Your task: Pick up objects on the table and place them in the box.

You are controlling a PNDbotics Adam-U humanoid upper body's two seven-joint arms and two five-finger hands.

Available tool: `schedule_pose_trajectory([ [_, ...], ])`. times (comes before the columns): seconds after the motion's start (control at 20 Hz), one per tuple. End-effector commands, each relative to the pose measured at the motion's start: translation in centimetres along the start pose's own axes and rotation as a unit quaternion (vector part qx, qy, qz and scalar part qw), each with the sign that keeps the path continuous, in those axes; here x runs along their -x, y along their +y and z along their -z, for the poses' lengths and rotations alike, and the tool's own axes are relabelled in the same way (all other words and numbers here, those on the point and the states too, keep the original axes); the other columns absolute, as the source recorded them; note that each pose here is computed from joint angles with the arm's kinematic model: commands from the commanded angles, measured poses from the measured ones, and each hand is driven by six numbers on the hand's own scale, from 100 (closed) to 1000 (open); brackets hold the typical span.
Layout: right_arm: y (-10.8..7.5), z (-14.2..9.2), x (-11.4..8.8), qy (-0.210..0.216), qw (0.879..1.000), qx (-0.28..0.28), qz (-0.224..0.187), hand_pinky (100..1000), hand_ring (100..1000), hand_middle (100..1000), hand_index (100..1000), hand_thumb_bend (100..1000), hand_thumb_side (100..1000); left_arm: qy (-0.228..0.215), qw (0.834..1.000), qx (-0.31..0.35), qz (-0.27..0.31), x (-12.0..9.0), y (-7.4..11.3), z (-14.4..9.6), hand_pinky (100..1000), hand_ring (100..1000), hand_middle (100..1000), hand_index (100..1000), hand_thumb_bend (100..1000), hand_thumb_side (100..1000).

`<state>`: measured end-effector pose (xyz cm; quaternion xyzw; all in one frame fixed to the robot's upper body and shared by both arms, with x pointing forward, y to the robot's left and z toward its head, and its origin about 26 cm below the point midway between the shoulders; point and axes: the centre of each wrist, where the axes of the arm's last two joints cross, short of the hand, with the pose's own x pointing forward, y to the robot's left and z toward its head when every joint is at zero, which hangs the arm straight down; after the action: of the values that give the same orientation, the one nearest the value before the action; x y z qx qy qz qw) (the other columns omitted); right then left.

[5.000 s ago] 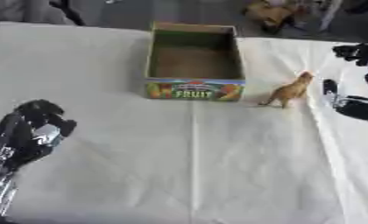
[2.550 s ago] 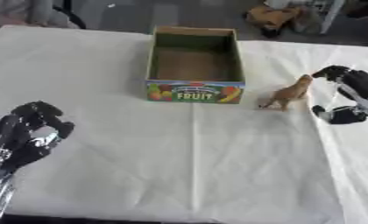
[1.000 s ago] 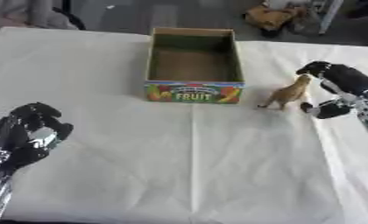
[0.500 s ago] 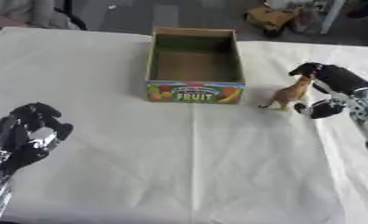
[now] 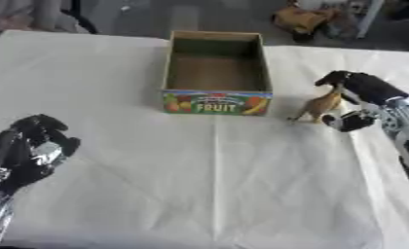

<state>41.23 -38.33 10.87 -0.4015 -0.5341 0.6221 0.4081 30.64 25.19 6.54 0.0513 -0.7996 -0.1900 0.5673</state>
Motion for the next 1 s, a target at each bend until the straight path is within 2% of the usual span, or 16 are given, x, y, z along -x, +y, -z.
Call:
schedule_pose_trajectory([
  [0.05, -1.31, -0.03, 0.75, 0.006, 1.000, 0.008, -0.015, 782, 814, 824, 886, 353, 100, -0.010, 1.000, 0.002, 0.005, -0.49, 0.28, 0.30, 554, 503, 540, 584, 624, 372],
  [1.0, -0.88, 0.23, 1.44, 0.028, 0.999, -0.001, -0.018, 782, 813, 821, 884, 353, 100, -0.010, 1.000, 0.002, 0.004, -0.47, 0.24, 0.28, 554, 503, 539, 584, 626, 372],
])
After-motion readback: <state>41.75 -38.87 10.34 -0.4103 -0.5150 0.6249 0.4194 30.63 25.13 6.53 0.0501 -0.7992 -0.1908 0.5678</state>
